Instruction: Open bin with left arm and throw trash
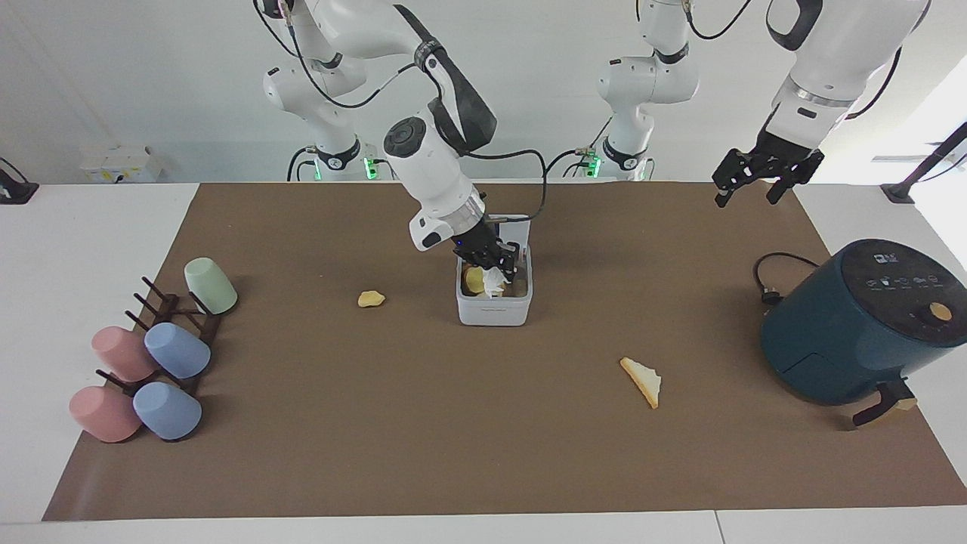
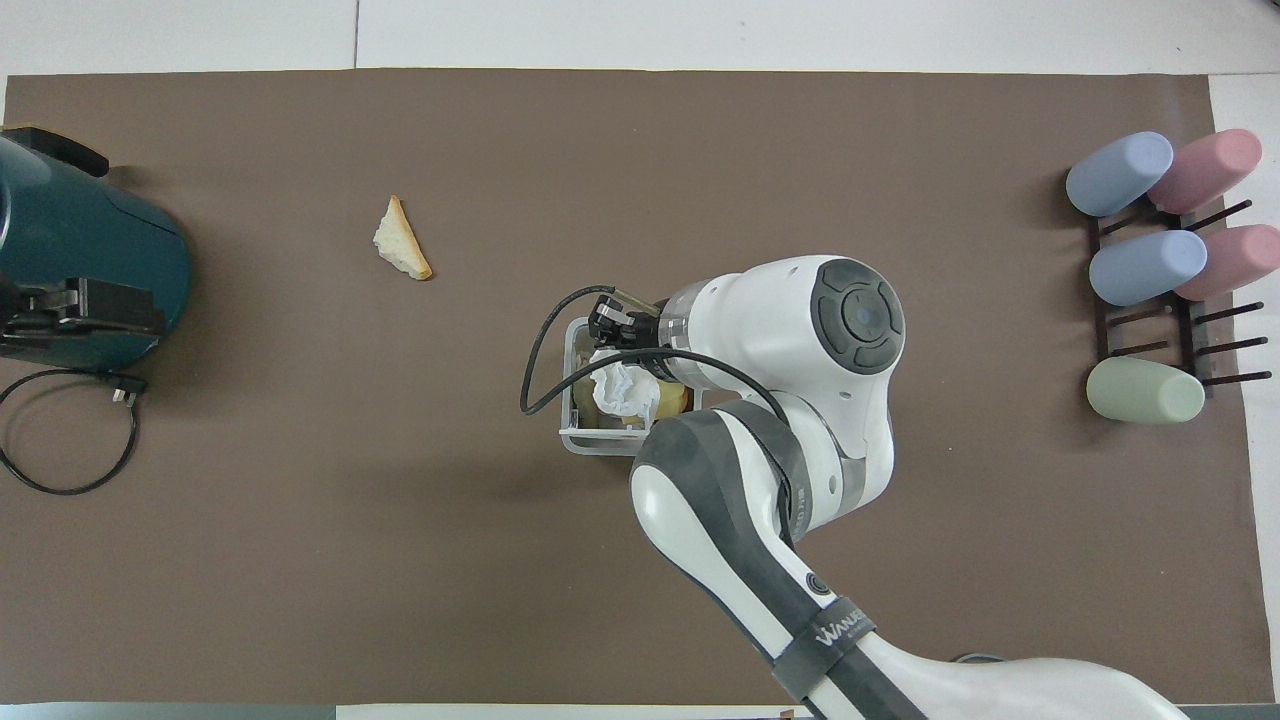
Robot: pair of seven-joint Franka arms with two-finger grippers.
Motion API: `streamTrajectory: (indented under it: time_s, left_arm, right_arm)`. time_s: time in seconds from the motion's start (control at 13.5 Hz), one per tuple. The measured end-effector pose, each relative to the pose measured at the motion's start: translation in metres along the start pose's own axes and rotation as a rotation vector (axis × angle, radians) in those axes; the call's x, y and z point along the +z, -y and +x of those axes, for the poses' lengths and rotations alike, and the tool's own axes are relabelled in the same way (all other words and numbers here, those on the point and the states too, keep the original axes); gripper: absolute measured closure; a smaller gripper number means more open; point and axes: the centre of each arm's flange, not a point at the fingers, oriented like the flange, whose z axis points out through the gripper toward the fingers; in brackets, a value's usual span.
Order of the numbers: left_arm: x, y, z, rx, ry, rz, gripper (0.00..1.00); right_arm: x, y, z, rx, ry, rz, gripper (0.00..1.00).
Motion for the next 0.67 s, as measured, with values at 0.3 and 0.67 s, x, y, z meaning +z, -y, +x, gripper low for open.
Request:
streamTrajectory:
  time_s: [0.3,0.67]
  left_arm:
    - [0.024,-0.007,0.028,0.003,0.033,0.005,0.00]
    - [0.092,-0.062,0.060,-0.154,0.047,0.011,0.00]
  right_arm:
    - [-0.017,0.012,0.002,-0.012,-0.026,0.019,0.09]
    - [-0.081,-0.037,0.095,-0.389,-0.062,-0.205,0.00]
